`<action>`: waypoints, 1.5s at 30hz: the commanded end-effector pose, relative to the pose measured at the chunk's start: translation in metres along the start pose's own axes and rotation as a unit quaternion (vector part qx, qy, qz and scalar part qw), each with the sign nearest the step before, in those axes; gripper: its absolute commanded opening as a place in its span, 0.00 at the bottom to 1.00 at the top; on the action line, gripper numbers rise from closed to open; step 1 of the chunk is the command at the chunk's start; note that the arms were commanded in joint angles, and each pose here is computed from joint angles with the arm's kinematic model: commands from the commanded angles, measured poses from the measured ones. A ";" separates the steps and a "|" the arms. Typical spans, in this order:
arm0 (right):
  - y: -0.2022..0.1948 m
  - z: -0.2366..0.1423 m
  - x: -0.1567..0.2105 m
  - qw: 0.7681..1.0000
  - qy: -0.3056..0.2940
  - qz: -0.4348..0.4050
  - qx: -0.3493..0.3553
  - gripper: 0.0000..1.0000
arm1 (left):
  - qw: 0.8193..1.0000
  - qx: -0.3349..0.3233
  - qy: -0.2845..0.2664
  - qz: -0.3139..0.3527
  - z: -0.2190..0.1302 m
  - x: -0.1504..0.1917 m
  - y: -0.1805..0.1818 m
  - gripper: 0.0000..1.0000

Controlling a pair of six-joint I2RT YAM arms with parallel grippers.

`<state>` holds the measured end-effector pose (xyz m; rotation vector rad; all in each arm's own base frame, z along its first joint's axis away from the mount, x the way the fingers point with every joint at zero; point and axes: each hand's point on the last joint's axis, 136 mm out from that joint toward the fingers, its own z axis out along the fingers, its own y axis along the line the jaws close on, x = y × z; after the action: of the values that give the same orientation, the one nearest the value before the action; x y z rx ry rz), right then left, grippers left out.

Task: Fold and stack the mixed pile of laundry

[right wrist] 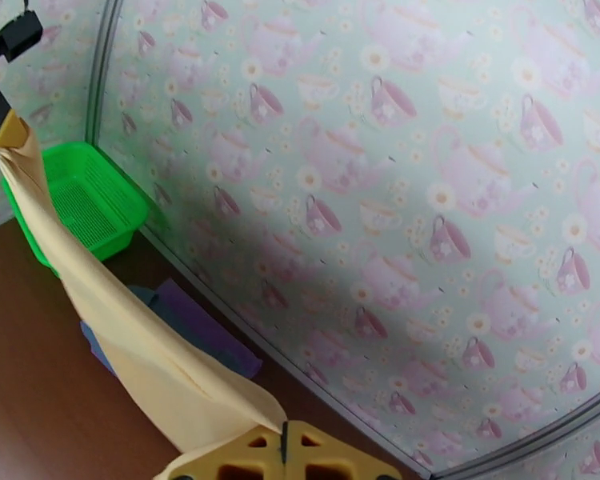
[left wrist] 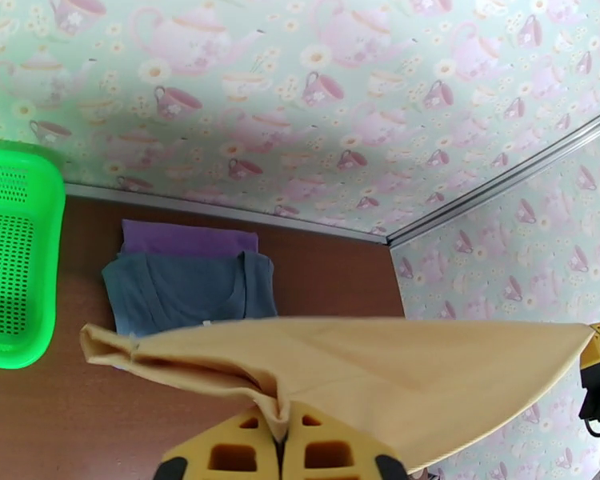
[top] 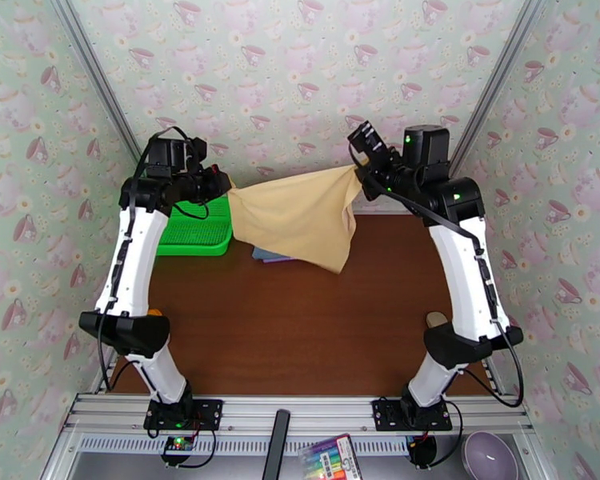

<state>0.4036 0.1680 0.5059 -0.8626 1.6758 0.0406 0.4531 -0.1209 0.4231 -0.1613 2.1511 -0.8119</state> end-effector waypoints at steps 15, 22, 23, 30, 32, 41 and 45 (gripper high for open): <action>0.218 -0.082 0.186 0.946 0.086 0.190 -0.249 0.00 | 0.976 -0.058 0.177 -0.110 -0.010 0.336 0.115 0.00; 0.257 -0.099 0.227 0.924 0.133 0.237 -0.270 0.00 | 0.968 -0.098 0.178 -0.149 -0.036 0.383 0.141 0.00; 0.254 -0.098 0.227 0.927 0.134 0.233 -0.261 0.00 | 0.968 -0.106 0.172 -0.149 -0.039 0.381 0.143 0.00; 0.233 -0.068 0.251 0.939 0.220 0.173 -0.200 0.00 | 0.971 -0.112 0.162 -0.138 -0.024 0.353 0.137 0.00; 0.230 -0.060 0.261 0.936 0.250 0.159 -0.191 0.00 | 0.970 -0.103 0.177 -0.135 -0.010 0.348 0.130 0.00; 0.202 -0.048 0.296 0.927 0.334 0.124 -0.117 0.00 | 0.966 -0.067 0.226 -0.101 0.046 0.308 0.089 0.00; 0.187 -0.042 0.313 0.920 0.362 0.122 -0.085 0.00 | 0.959 -0.071 0.260 -0.082 0.075 0.299 0.083 0.00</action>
<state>0.2441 0.1401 0.1717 -0.8630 2.4916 0.1588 0.3144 -0.1909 0.1429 -0.3211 2.6903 -0.8400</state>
